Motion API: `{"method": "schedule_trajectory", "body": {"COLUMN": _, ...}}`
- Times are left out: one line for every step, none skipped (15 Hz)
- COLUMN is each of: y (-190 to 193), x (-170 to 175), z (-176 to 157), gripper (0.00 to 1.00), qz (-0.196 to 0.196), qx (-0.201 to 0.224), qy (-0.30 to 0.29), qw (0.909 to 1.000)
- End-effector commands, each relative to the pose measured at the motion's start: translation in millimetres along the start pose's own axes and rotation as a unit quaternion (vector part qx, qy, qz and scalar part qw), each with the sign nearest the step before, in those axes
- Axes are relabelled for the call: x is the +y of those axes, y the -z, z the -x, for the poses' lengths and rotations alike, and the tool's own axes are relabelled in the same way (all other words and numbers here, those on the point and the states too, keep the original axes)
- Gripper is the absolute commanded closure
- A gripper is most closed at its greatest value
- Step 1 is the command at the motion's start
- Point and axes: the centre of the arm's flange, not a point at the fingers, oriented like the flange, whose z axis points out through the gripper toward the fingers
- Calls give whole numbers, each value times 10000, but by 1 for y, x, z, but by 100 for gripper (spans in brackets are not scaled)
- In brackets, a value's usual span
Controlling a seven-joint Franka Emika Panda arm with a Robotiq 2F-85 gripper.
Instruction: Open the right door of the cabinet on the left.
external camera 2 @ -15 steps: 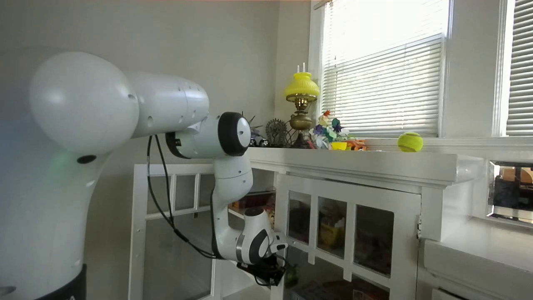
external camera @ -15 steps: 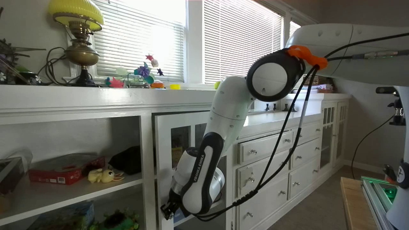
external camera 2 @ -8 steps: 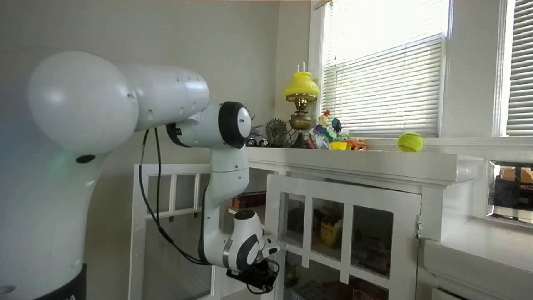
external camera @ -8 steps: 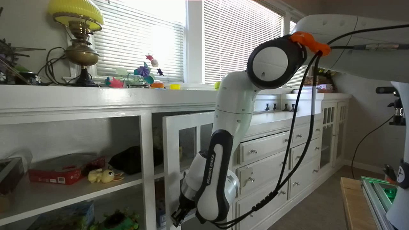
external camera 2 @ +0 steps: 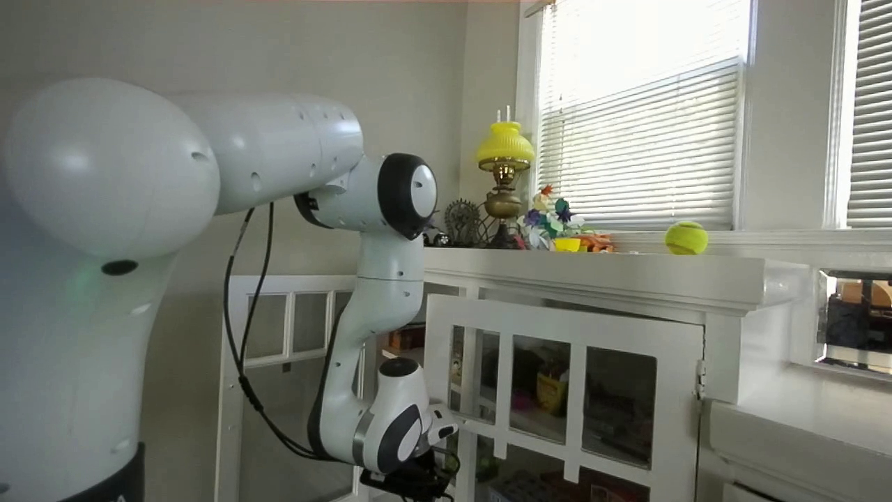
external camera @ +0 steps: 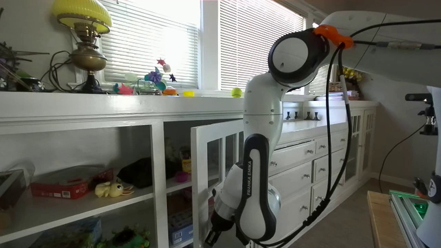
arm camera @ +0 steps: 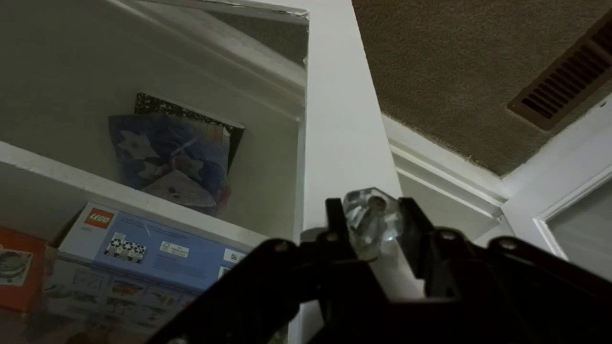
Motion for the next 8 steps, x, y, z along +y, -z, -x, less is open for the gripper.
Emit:
{"method": "schedule_trajectory", "body": {"y": 24, "x": -23, "z": 34, "gripper": 92, "qz": -585, "qx": -107, "qy": 403, "qw": 9974}}
{"method": "schedule_trajectory", "body": {"y": 25, "x": -22, "z": 41, "gripper": 92, "qz": -636, "qx": -112, "qy": 497, "qw": 9967}}
{"method": "schedule_trajectory", "body": {"y": 27, "x": -19, "z": 48, "gripper": 92, "qz": -703, "qx": -106, "qy": 582, "qw": 9958}}
{"method": "schedule_trajectory", "body": {"y": 30, "x": -16, "z": 56, "gripper": 92, "qz": -770, "qx": -126, "qy": 650, "qw": 9948}}
{"method": "schedule_trajectory", "body": {"y": 31, "x": -14, "z": 63, "gripper": 92, "qz": -822, "qx": -137, "qy": 713, "qw": 9940}}
{"method": "schedule_trajectory", "body": {"y": 35, "x": -10, "z": 70, "gripper": 92, "qz": -885, "qx": -160, "qy": 777, "qw": 9929}}
{"method": "schedule_trajectory", "body": {"y": 37, "x": -7, "z": 76, "gripper": 92, "qz": -945, "qx": -176, "qy": 825, "qw": 9919}}
{"method": "schedule_trajectory", "body": {"y": 39, "x": -5, "z": 84, "gripper": 92, "qz": -989, "qx": -207, "qy": 880, "qw": 9910}}
